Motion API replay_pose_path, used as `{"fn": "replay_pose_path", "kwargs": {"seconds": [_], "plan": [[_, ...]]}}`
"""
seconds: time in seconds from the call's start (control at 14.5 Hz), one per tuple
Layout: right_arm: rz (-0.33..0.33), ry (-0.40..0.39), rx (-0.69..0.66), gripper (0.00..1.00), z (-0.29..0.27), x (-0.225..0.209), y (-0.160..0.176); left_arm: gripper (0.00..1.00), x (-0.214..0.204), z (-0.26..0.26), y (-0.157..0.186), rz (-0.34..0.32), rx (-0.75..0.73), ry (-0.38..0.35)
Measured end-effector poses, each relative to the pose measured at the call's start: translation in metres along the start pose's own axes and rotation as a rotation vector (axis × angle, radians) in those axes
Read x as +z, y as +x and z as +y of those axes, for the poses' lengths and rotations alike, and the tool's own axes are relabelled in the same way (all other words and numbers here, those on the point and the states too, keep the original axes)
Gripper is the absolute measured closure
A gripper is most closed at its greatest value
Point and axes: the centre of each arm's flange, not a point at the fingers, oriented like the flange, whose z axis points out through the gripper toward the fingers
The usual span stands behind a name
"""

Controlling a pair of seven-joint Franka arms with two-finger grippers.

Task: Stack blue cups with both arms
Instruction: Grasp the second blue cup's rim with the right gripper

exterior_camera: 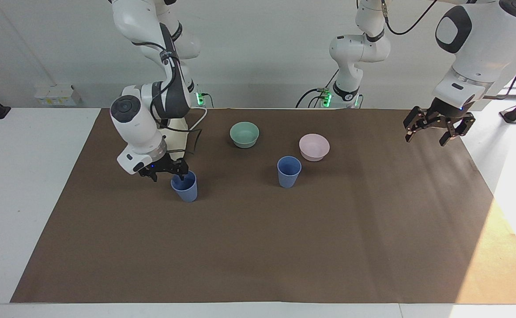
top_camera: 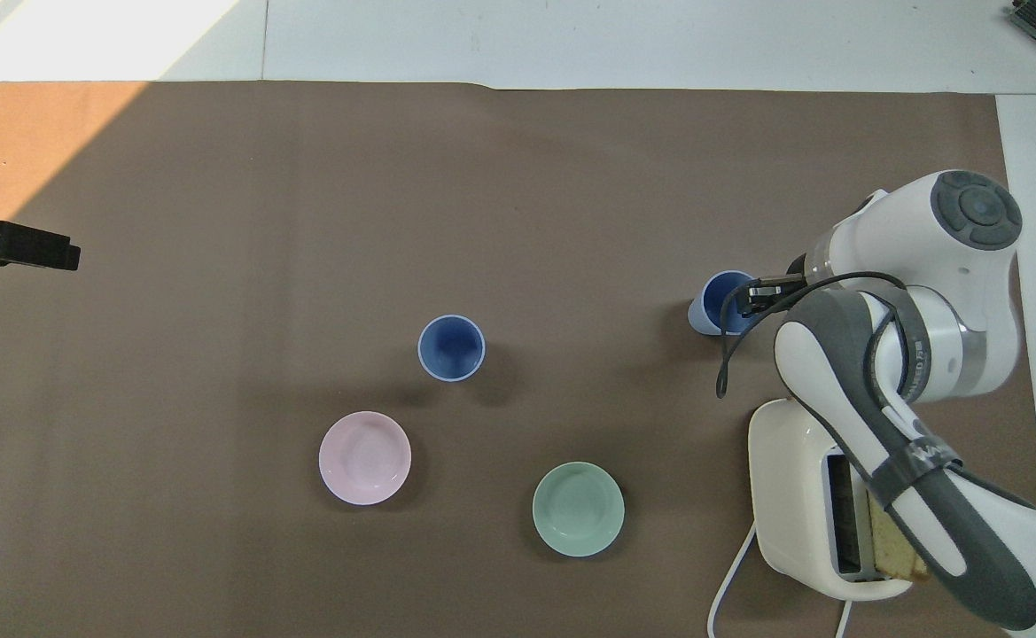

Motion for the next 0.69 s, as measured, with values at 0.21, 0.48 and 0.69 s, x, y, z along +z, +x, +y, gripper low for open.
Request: {"fn": "replay_pose_path", "kwargs": {"seconds": [0.21,0.48,0.69], "plan": [[-0.002,0.0,0.0,0.74,0.0,0.001,0.0,0.0,-0.01,-0.016,-0.006,-0.019,-0.025,0.011],[0.018,0.01,-0.004,0.94,-0.006,-0.004,0.003,0.0,-0.007,-0.016,-0.011,-0.061,-0.025,0.004],[0.016,0.01,-0.03,0.94,-0.022,-0.02,0.008,0.0,-0.006,-0.016,-0.012,-0.073,-0.025,0.002]]}}
